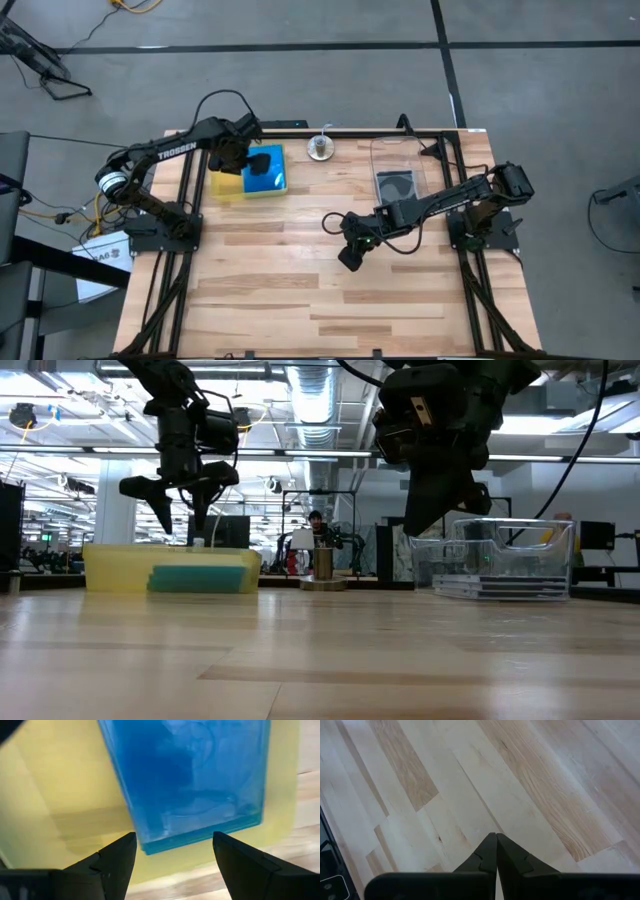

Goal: Pick & place jewel cases by type
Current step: Put the blue CD case into the yellow bin, then return to Home Position

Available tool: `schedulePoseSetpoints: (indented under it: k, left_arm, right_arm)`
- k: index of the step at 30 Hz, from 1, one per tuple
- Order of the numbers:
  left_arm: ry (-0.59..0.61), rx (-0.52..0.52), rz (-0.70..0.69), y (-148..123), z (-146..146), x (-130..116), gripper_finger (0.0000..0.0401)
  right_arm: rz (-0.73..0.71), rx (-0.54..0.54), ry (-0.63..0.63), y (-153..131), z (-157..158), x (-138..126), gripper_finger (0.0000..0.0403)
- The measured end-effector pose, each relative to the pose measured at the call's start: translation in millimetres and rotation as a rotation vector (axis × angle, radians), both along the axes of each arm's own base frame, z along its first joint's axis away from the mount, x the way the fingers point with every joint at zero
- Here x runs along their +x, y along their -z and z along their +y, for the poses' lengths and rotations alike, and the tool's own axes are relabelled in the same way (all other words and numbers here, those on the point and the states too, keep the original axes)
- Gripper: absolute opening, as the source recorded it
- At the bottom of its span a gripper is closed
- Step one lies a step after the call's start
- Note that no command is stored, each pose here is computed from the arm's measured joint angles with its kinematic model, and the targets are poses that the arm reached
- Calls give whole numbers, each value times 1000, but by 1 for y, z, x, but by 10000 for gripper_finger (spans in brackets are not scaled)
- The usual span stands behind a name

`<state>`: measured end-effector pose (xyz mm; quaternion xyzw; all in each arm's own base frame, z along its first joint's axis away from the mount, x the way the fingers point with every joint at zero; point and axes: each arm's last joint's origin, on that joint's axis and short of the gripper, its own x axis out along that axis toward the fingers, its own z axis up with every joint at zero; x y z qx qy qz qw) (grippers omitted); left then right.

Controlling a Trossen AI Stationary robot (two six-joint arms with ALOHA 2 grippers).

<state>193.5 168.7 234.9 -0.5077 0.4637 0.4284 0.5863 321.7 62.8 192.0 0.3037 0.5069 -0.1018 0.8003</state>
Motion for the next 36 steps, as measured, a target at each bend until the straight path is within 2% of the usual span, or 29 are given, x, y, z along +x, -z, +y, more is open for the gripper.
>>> schedulePoseSetpoints:
  k: [7,18,24,27,32,34,36]
  left_arm:
    - [102,83,105,1,-5,1,257]
    - [333,153,125,0,-22,16,257]
    - [448,320,218,-5,-46,29,257]
    - [485,412,176,-16,-59,34,257]
    - [576,573,-19,-47,-82,34,257]
    - [601,635,-93,-61,-91,29,257]
    - [626,692,-142,-73,-99,23,257]
  right_arm:
    - [0,-2,1,0,0,0,0]
    - [2,4,6,0,0,0,0]
    - [-37,10,8,-2,0,3,0]
    - [-112,24,8,-6,2,9,0]
    - [-255,42,-5,-15,4,20,0]
    - [-326,28,-88,-19,7,23,0]
    - [-387,58,-176,-24,10,25,0]
